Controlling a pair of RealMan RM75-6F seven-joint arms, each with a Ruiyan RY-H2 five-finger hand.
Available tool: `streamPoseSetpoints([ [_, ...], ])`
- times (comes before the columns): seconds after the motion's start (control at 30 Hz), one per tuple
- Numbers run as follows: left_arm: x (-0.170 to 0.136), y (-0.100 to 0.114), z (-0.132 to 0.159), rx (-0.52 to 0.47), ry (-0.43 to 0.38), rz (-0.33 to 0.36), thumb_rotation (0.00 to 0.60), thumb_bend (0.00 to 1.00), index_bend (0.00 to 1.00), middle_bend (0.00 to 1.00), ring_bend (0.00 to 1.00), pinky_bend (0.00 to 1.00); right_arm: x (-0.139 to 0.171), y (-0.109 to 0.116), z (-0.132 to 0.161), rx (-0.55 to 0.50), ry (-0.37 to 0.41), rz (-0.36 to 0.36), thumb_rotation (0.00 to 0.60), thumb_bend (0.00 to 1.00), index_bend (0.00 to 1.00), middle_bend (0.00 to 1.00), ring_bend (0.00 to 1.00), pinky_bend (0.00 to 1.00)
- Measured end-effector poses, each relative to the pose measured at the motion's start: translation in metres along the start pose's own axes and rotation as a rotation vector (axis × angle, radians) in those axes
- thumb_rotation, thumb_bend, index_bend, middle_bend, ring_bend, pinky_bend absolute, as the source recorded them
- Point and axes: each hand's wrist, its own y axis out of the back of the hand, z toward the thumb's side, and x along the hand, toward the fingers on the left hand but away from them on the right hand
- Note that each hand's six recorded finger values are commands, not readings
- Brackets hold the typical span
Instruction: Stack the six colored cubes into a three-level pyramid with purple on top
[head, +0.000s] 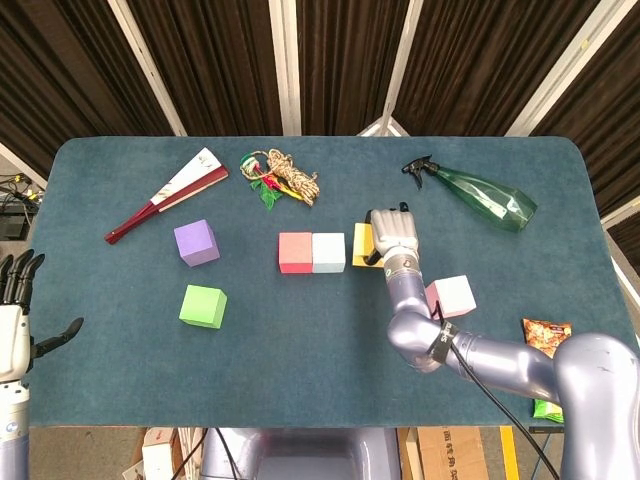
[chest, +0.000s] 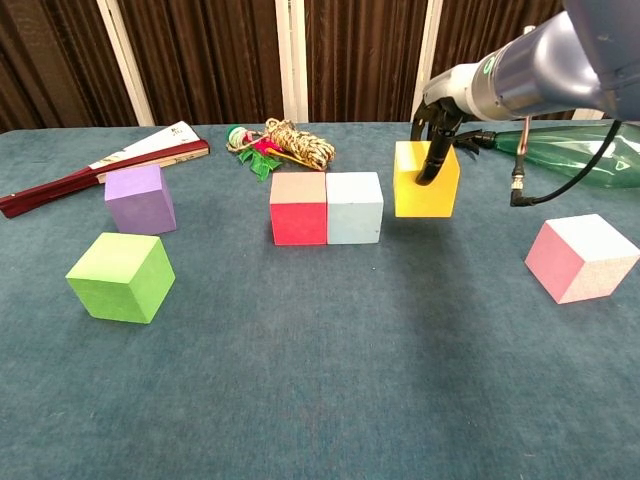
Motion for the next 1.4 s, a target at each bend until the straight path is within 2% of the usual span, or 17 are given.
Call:
streamPoseSetpoints([
  [0.6,0.001,0.0,-0.002,0.001,0.007,0.003,0.6,0.17,0.12,0.06,0.0,0.0,-0.003,-0.013,0.009,0.028,0.025,-0.01,0.6,0.25,0.4,0.37,0.22,0.0],
  [1.4,0.002,0.0,-0.002,0.004,0.01,0.005,0.6,0.17,0.12,0.06,0.0,0.0,-0.006,-0.022,0.014,0.042,0.017,0.003,0.6,0.25,0.4,0.37,0.22,0.0],
])
